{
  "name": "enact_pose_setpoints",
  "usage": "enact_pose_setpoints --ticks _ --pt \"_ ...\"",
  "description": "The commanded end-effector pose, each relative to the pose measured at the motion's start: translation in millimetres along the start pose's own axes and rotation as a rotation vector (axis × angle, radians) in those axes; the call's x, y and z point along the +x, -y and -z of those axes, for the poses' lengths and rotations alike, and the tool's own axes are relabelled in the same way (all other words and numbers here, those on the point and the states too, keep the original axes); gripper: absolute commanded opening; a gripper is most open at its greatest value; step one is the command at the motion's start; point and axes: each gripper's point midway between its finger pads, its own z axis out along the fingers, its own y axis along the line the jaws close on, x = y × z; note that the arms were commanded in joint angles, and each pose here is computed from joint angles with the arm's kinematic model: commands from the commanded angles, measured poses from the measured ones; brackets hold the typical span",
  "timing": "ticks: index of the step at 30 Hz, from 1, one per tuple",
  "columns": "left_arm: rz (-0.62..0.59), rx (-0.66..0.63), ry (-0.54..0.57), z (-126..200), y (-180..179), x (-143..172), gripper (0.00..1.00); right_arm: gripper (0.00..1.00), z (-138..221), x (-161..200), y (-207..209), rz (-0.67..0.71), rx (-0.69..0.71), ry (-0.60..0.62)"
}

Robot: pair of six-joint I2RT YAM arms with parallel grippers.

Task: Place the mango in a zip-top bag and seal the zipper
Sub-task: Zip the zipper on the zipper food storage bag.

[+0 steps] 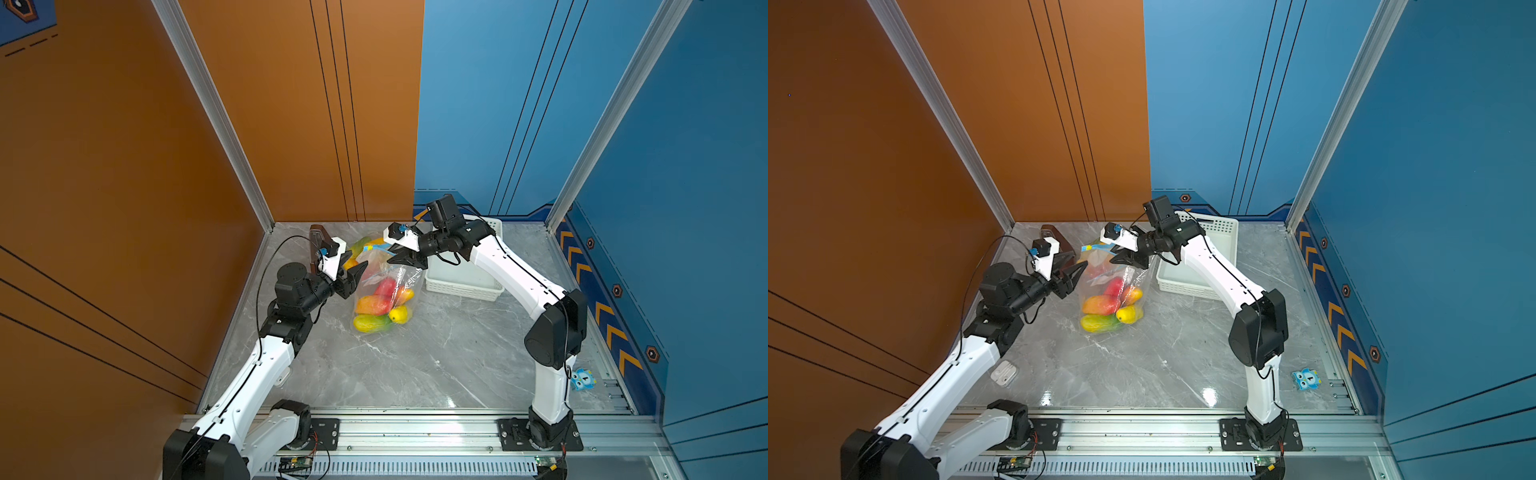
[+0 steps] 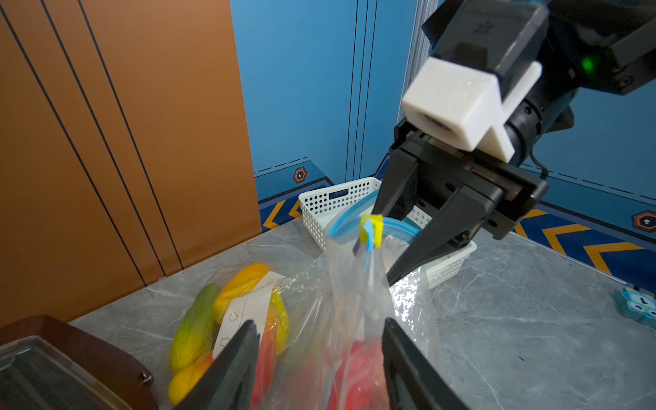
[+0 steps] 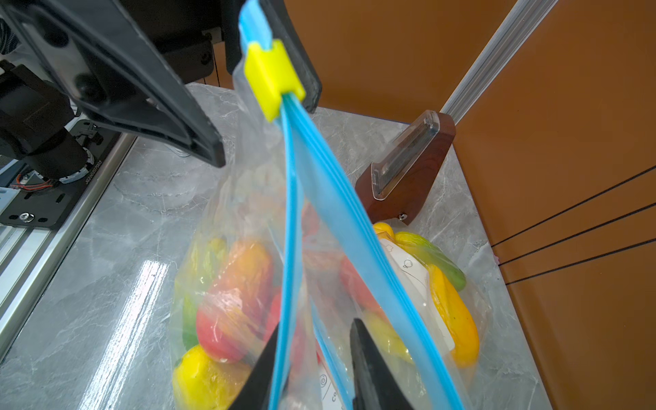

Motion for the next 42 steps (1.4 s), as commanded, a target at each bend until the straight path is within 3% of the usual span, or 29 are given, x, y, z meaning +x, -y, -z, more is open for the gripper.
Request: enact_pose_setpoints --ticks 1,8,12,16,19,21,28,30,36,42 --pt "0.000 0.045 0.071 -3.7 1.9 -30.5 0.58 0.31 19.8 -28.1 -2.6 0.014 0.013 0.050" --pt "0.010 0.207 0.063 -10.2 14.5 -39.0 0.21 0.31 32.3 -42.6 -1.1 0.006 0.036 0.079" --pt "0.011 0.235 0.051 -6.4 14.8 -31.7 0.13 0.38 45.3 -60.8 -0.1 -0.029 0.040 0.130" --pt "0.017 0.298 0.040 -6.2 22.5 -28.8 0.10 0.55 53.3 -84.0 -10.0 -0.084 -0.034 0.214" --pt "0.019 0.329 0.038 -6.6 26.8 -29.3 0.00 0.57 49.6 -94.4 -4.0 -0.203 -0.061 0.237" --pt "0.016 0.335 0.038 -6.6 28.0 -28.8 0.00 0.54 47.2 -97.8 1.8 -0.260 -0.073 0.243" --pt "-0.019 0.344 0.051 -3.3 32.3 -32.4 0.00 0.55 36.5 -105.8 -19.6 -0.210 -0.167 0.259" --pt "-0.050 0.359 0.061 -1.6 36.9 -34.7 0.00 0.47 32.0 -106.6 -22.6 -0.205 -0.176 0.250" --pt "-0.089 0.378 0.079 0.4 44.5 -40.8 0.00 0.38 30.6 -107.6 -32.3 -0.189 -0.236 0.255" --pt "-0.108 0.373 0.093 2.7 45.4 -46.4 0.00 0.37 25.2 -99.4 -32.7 -0.209 -0.261 0.238"
